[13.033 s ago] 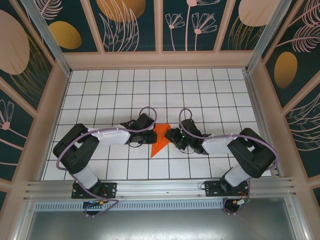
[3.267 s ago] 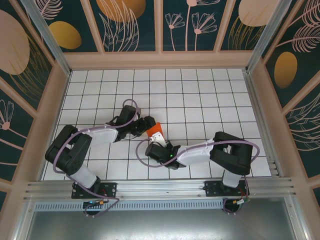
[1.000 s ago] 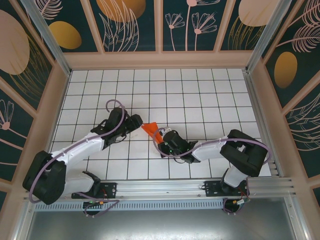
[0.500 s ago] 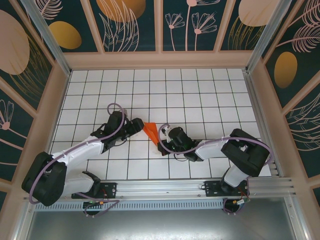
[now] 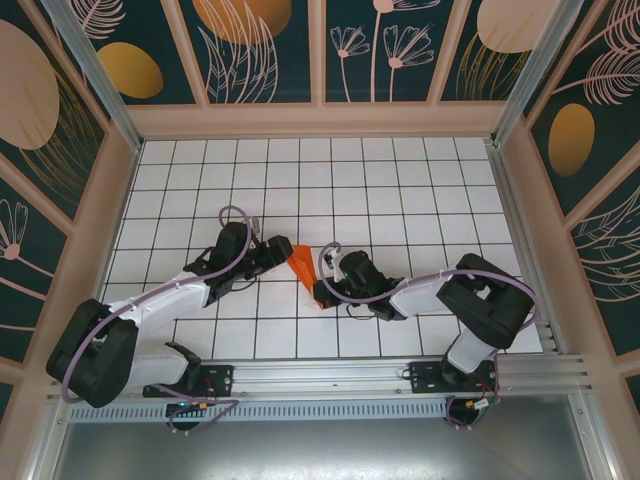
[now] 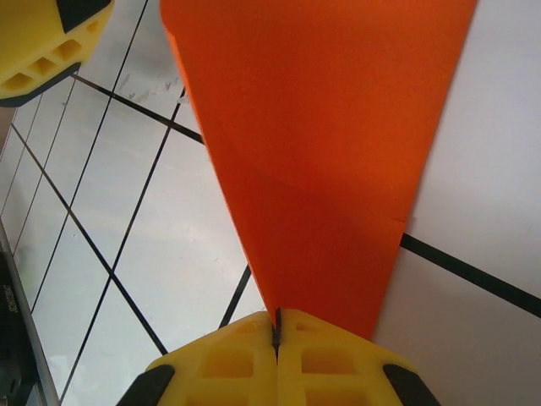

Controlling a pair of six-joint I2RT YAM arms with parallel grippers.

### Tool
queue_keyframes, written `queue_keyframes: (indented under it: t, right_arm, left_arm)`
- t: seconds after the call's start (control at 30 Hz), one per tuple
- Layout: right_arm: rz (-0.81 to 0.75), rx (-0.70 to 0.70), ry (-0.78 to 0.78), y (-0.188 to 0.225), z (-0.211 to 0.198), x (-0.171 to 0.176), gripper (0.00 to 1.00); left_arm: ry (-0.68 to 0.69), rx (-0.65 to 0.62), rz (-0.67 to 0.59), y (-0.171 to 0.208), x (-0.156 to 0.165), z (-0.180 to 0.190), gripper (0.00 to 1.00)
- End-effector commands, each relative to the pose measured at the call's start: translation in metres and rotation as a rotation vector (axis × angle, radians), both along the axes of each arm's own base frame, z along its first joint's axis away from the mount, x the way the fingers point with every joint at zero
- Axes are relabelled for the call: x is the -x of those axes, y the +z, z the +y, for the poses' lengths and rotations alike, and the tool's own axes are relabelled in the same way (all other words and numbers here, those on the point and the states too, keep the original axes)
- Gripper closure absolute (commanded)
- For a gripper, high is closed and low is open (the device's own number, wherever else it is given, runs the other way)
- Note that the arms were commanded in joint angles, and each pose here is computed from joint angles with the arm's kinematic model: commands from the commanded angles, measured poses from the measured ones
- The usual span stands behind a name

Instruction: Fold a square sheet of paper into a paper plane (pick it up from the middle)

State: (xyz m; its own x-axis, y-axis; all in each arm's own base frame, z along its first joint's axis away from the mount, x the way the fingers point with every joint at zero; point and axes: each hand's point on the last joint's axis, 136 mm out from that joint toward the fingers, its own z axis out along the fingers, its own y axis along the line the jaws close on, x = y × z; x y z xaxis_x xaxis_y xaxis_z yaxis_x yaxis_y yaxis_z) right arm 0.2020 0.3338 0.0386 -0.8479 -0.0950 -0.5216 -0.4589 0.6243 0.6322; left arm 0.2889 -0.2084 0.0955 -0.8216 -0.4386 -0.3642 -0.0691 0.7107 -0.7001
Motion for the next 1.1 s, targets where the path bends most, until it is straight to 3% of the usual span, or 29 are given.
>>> queue_keyframes:
  t: [0.0, 0.57, 1.07]
  right_arm:
    - [0.035, -0.063, 0.015, 0.004, 0.007, 0.002, 1.00]
    - [0.213, -0.218, 0.026, 0.007, 0.011, -0.001, 1.00]
    - [0.333, -0.230, 0.006, -0.005, 0.010, -0.002, 1.00]
  left_arm:
    - [-0.011, 0.017, 0.000, -0.004, 0.001, -0.001, 0.27]
    - [-0.049, 0.055, -0.031, 0.001, 0.007, -0.006, 0.30]
    - [-0.071, 0.074, -0.035, 0.001, 0.010, -0.009, 0.33]
